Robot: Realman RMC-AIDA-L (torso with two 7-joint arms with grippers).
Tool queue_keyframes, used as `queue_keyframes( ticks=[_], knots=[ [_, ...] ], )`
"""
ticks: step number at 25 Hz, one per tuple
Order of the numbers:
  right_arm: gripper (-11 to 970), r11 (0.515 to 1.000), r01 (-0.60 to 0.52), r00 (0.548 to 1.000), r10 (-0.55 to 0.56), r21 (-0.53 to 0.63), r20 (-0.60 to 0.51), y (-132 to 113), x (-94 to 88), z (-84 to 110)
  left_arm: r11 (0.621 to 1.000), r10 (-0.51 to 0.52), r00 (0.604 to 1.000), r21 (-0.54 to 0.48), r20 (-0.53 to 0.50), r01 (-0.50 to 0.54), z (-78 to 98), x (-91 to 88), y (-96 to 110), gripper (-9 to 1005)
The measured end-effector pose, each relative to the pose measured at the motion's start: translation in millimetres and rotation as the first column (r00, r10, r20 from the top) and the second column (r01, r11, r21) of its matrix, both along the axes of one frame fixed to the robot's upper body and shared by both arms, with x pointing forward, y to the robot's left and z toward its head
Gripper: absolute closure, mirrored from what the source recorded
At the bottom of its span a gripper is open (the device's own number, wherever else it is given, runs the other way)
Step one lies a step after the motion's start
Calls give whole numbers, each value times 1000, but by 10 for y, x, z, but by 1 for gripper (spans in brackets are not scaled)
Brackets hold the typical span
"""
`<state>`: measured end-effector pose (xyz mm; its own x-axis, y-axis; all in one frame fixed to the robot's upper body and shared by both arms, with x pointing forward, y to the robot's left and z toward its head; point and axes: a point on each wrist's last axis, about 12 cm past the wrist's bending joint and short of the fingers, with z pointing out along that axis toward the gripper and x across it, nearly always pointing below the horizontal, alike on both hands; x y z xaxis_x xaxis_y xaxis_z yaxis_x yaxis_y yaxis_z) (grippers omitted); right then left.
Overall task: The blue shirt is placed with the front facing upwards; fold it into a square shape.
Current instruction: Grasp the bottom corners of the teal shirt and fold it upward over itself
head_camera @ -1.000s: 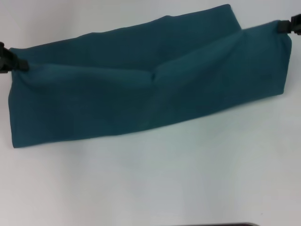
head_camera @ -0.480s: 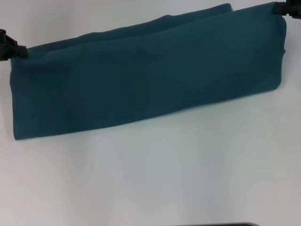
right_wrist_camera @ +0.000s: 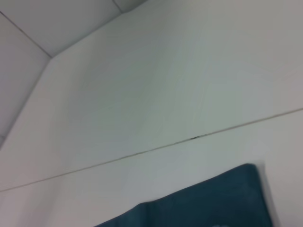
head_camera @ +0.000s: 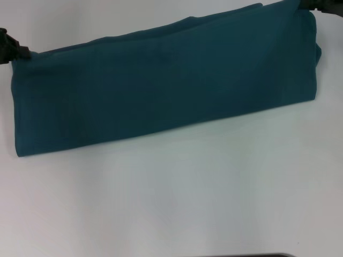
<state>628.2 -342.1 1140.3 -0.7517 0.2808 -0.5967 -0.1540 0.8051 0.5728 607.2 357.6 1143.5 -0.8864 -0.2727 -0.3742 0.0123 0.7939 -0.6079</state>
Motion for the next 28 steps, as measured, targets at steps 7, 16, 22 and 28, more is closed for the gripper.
queue_keyframes(
  ticks=[7, 16, 22, 28],
  knots=[
    [864, 998, 19, 999, -17, -53, 45, 108, 153, 56, 999, 34, 999, -2, 17, -34, -8, 48, -30, 976],
    [859, 985, 37, 999, -30, -167, 46, 286, 323, -62, 998, 68, 995, 14, 68, -69, 42, 180, -102, 975],
    [855, 979, 61, 998, -55, -196, 38, 300, 336, -164, 997, 78, 994, 19, 72, -79, 18, 194, -121, 975],
    [852, 965, 99, 994, -84, -245, 71, 299, 394, -182, 994, 100, 992, 25, 79, -102, -26, 201, -141, 976]
  ],
)
